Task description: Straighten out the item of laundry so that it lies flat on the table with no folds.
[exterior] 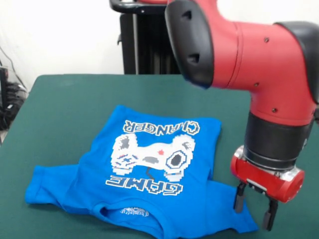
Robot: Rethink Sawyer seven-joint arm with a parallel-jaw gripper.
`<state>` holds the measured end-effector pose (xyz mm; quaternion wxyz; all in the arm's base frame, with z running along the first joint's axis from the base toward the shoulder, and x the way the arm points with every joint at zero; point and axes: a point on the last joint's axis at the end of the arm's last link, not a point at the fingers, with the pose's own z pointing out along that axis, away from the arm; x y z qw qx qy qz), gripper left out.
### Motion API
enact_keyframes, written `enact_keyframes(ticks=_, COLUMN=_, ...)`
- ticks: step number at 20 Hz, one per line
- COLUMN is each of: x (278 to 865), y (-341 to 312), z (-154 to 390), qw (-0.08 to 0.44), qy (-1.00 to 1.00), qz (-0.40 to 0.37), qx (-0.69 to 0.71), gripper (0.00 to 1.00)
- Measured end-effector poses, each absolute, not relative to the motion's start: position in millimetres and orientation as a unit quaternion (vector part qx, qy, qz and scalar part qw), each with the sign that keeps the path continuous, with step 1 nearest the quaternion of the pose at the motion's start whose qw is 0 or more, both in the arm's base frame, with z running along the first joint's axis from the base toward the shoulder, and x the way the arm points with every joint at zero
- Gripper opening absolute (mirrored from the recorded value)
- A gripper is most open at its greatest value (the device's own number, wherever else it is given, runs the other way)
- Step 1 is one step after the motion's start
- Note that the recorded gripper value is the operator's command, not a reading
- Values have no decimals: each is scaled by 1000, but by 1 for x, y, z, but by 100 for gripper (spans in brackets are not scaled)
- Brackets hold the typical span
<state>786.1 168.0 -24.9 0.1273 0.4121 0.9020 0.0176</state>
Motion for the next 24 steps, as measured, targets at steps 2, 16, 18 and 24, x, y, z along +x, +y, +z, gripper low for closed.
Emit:
enact_keyframes(ticks=2, x=780, y=169, z=-32, qw=116, qy=901, qz=23, qx=417, gripper=100)
enact_keyframes(ticks=16, x=738, y=208, z=-53, qw=155, qy=932, qz=-78, qx=318, gripper=100)
enact_keyframes(ticks=18, x=736, y=212, z=-54, qw=158, qy=933, qz=-83, qx=311, gripper=100)
enact_keyframes(ticks=24, x=740, y=209, z=-56, qw=158, qy=931, qz=-81, qx=320, gripper=100)
